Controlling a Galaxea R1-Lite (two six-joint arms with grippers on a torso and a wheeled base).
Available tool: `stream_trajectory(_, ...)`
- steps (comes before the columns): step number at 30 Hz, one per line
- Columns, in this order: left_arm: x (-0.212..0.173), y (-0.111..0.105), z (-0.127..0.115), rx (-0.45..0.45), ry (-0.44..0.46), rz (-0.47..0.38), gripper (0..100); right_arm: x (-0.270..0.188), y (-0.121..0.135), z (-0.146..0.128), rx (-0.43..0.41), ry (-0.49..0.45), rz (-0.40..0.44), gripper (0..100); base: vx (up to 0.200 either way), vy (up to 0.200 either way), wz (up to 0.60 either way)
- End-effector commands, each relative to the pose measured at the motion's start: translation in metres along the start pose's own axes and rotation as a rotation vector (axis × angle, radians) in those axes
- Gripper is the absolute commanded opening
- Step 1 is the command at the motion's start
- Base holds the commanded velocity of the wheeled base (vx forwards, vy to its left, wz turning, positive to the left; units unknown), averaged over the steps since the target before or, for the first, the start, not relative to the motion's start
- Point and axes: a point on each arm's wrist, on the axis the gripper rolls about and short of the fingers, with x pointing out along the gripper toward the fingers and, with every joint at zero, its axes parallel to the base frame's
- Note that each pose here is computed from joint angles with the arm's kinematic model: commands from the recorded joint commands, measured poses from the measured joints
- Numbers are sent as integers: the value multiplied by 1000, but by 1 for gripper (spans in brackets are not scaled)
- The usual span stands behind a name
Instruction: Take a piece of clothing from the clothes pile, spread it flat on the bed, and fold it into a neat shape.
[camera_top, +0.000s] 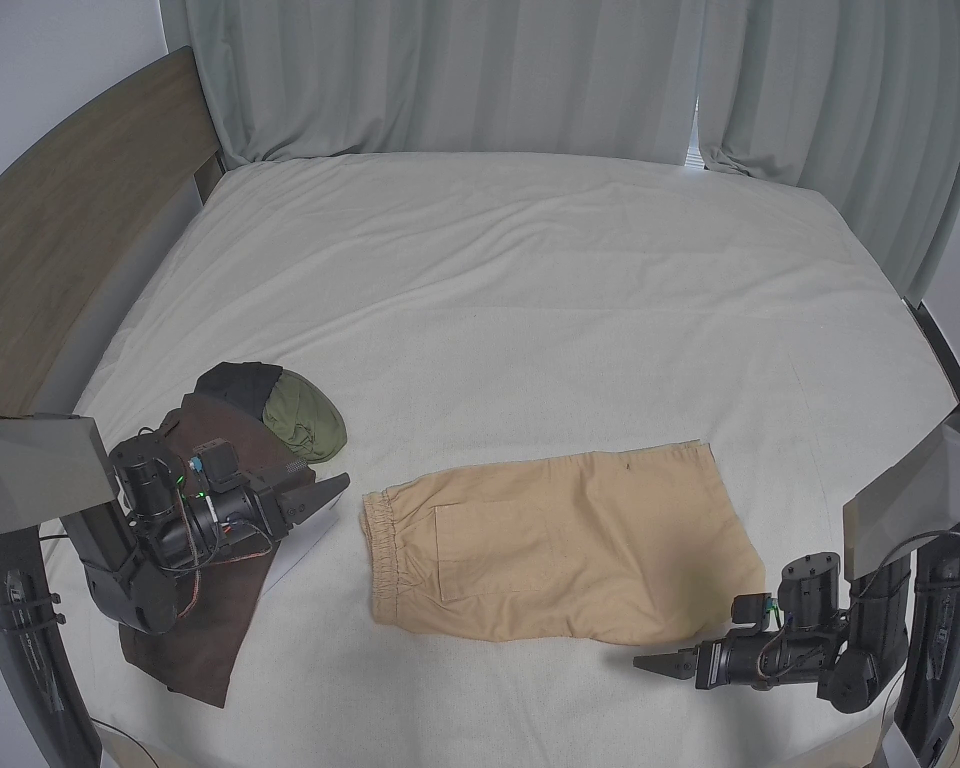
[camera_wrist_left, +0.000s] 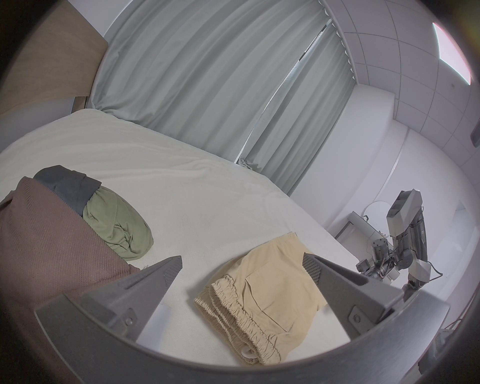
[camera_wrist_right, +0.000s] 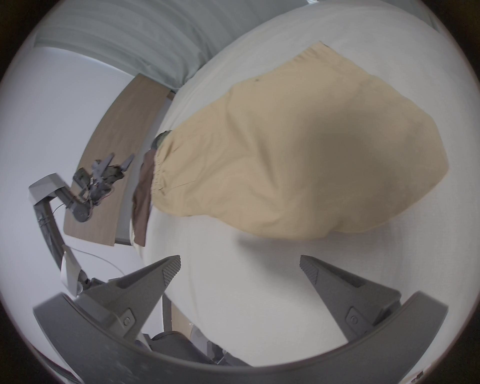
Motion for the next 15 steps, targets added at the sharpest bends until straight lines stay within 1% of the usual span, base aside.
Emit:
stream_trajectory(1,0,0,0,1,1,1,100,-14,23,5,-64,-31,93,100,0,0,0)
stream_trajectory(3,0,0,0,1,1,1,100,-15,25,7,-71,-43,104,100,0,0,0)
stream_trajectory(5,0,0,-1,-2,4,2,100,-15,27,15,-85,-80,119,100,0,0,0)
stream_trajectory(10,0,0,-2,-2,5,0,100,-8,21,26,-74,-126,108,100,0,0,0)
stream_trajectory(11,0,-1,-2,-2,6,-1,100,-3,9,29,-44,-131,78,100,0,0,0)
stream_trajectory(14,0,-1,-2,-4,8,0,100,1,1,28,-23,-119,61,100,0,0,0)
stream_trajectory(15,0,-1,-3,-5,10,0,100,4,-6,26,-3,-110,41,100,0,0,0)
